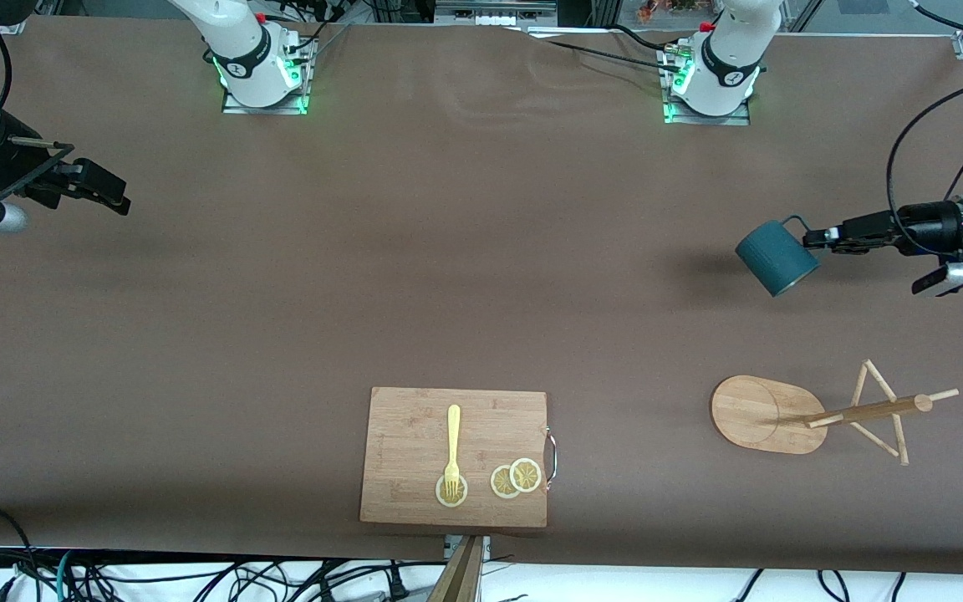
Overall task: Pass cup and hang on rack
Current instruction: 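Lift the mug by its handle with the left gripper toward the rack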
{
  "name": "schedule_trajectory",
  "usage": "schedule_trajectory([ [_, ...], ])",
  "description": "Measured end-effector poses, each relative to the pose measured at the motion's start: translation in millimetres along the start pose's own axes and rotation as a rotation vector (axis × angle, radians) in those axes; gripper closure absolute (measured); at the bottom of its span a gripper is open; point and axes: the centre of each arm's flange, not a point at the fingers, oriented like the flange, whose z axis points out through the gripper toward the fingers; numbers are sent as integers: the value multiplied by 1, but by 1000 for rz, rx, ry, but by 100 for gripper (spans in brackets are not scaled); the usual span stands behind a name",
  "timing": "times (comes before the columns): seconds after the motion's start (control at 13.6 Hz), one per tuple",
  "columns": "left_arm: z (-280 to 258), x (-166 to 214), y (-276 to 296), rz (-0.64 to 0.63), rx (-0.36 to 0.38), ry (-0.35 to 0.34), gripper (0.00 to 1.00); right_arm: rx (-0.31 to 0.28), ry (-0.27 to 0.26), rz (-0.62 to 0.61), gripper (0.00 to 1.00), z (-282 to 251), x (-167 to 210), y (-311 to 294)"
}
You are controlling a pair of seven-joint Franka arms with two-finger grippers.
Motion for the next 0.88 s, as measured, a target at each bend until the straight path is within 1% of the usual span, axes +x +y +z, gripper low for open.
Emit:
schedule_trajectory([
  [0.22, -20, 25, 8, -148, -26, -27, 79, 0, 0, 0, 0, 0, 0, 0],
  [0.44, -38, 49, 1, -260, -44, -37, 79, 0, 0, 1, 0, 0, 0, 0],
  [0.59, -44, 61, -4, -299, -48, -36, 79, 0, 0, 1, 0, 0, 0, 0],
  [0.88, -57, 84, -1, -316, -51, -20, 79, 0, 0, 1, 0, 0, 0, 1],
])
